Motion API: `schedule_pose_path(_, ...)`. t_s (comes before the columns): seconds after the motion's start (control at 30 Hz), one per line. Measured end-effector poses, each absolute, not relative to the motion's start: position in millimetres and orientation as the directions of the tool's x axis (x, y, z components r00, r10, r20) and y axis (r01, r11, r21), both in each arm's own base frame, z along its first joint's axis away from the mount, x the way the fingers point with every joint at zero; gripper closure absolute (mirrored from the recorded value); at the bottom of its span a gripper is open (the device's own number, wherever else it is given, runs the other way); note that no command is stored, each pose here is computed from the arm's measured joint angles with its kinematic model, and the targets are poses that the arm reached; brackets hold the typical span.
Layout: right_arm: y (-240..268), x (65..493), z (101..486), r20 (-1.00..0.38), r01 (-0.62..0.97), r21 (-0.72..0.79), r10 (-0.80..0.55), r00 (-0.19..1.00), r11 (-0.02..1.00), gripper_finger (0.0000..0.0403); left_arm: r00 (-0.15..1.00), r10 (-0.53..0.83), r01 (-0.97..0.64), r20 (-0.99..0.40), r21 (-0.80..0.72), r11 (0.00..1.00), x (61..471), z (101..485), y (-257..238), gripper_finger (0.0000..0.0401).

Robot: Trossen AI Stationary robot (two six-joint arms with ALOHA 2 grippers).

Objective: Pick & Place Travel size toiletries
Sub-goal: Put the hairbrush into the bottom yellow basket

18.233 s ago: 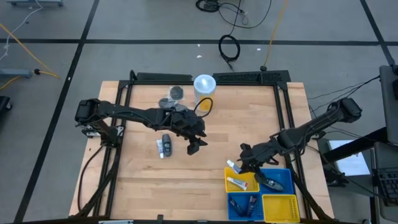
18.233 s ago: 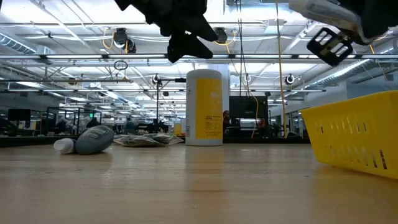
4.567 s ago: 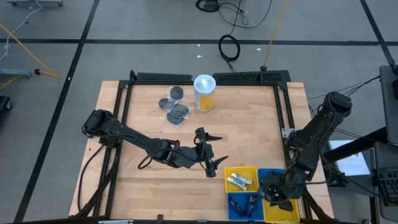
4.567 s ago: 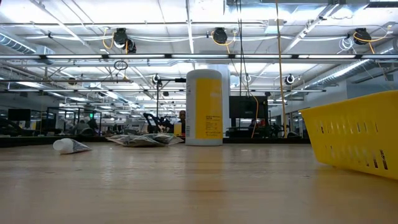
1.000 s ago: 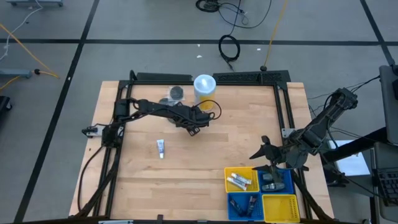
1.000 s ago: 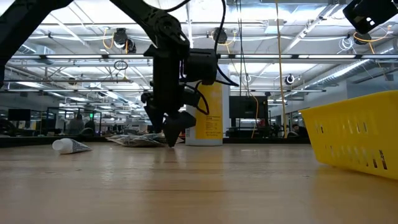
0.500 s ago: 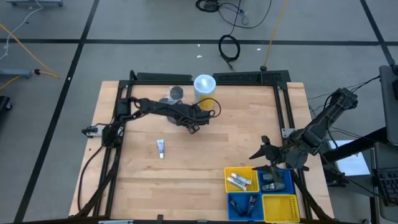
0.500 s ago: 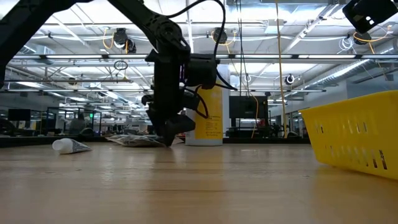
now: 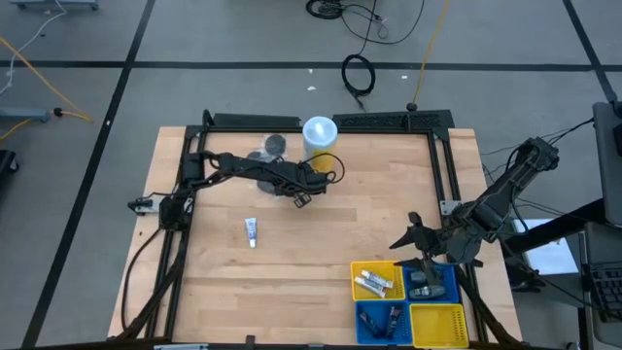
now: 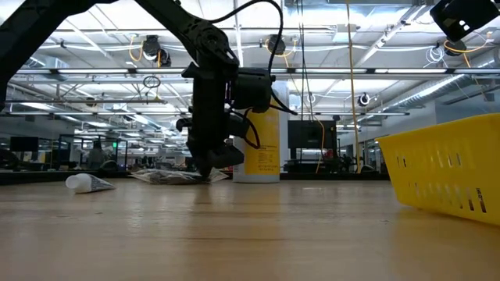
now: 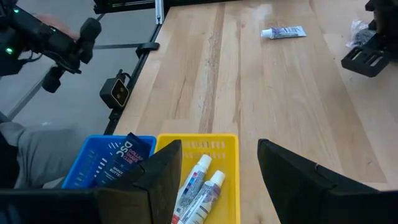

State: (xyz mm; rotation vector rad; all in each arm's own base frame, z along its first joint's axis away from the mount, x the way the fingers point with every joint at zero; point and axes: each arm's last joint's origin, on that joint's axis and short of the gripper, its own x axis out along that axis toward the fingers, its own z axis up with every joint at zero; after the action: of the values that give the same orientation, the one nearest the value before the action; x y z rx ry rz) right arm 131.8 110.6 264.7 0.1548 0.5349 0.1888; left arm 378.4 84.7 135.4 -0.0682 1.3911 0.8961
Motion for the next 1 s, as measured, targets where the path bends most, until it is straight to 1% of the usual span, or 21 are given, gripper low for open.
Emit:
schedule_pose_path(0.33,110.6,131.9,264.7,-0.49,-0.144,0.18,0.216,0.845,0.973,0.02,-0.086,0.569,-0.573,-0.818,0.508,0.644,372.6,156.1,55.1,0.0401)
schedule_pose_path(0.47,110.6,131.9,264.7,-0.49,-0.144,0.18,0.216,0.845,0.973,0.02,-0.031,0.585,-0.603,-0.811,0.482,0.636,369.8,176.4,43.5,0.0401)
schedule_pose_path(0.6,110.6,131.9,264.8,-0.489,-0.147,0.175,0.216,0.845,0.973,0.02,0.05,0.591,-0.639,-0.805,0.429,0.638,364.3,203.2,30.2,0.0401)
schedule_pose_path(0.73,110.6,131.8,264.8,-0.489,-0.157,0.158,0.215,0.845,0.975,0.02,0.153,0.591,-0.653,-0.792,0.368,0.662,356.1,233.5,15.0,0.0401)
schedule_pose_path(0.9,111.0,132.3,265.7,-0.48,-0.169,0.142,0.217,0.85,0.975,0.02,0.316,0.562,-0.64,-0.765,0.265,0.721,343.1,272.0,-8.1,0.0401)
schedule_pose_path(1.0,110.9,132.7,266.4,-0.471,-0.164,0.132,0.208,0.858,0.978,0.02,0.436,0.531,-0.607,-0.727,0.199,0.77,336.3,294.2,-24.3,0.0401)
